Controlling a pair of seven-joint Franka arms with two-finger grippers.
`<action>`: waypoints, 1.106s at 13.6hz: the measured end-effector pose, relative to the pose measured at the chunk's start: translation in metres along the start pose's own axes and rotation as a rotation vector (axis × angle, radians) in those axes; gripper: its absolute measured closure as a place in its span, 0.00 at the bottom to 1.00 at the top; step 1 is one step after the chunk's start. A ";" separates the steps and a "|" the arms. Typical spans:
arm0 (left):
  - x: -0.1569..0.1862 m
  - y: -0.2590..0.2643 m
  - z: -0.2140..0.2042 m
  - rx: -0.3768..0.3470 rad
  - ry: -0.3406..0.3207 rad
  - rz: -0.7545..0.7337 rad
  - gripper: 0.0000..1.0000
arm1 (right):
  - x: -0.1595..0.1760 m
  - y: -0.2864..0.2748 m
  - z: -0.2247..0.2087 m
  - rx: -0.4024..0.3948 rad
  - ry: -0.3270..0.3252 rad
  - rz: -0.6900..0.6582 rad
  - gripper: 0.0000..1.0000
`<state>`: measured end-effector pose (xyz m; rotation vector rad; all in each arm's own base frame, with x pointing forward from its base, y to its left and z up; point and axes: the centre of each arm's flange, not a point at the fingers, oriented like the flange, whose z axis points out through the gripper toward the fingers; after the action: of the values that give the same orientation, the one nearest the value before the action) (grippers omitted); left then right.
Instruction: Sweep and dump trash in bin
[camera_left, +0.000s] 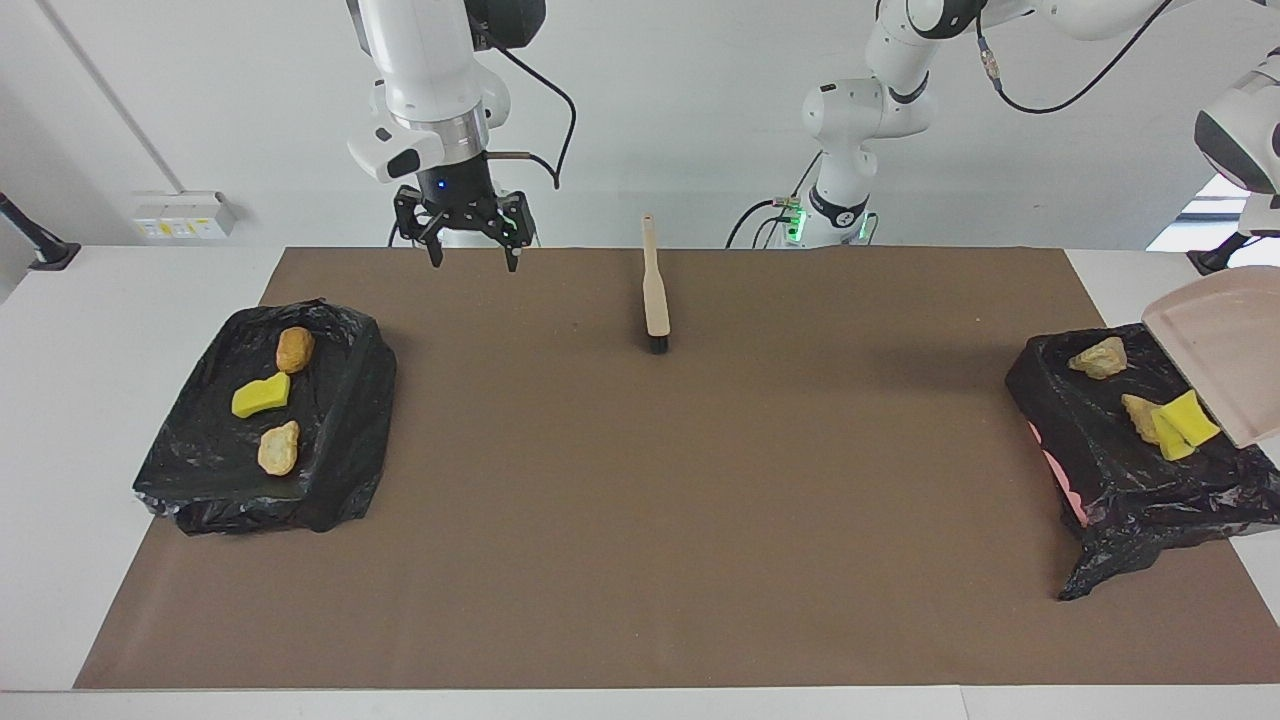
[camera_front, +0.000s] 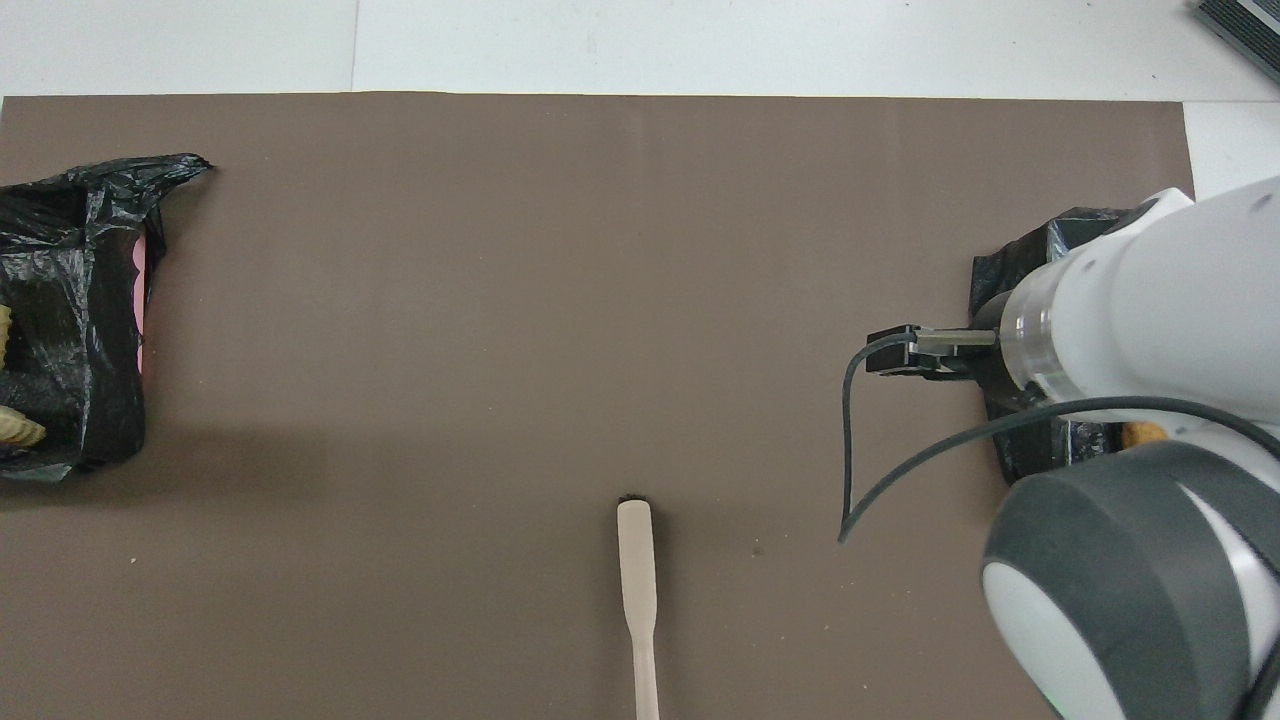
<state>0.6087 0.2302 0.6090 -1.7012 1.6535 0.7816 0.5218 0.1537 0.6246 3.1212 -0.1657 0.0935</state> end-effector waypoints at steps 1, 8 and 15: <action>0.002 0.000 -0.007 0.015 0.039 -0.014 0.69 | 0.002 0.008 -0.007 -0.001 -0.001 0.014 0.00; 0.095 0.003 -0.073 -0.082 0.386 -0.197 0.69 | 0.008 0.098 -0.058 0.028 -0.056 0.158 0.00; 0.254 0.020 -0.170 -0.325 0.561 -0.597 0.69 | -0.002 0.189 -0.069 0.040 -0.062 -0.005 0.00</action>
<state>0.5956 -0.0620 0.5159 -2.6493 1.2426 0.2966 0.4954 -0.0324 0.6951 3.1658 -0.1588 0.0001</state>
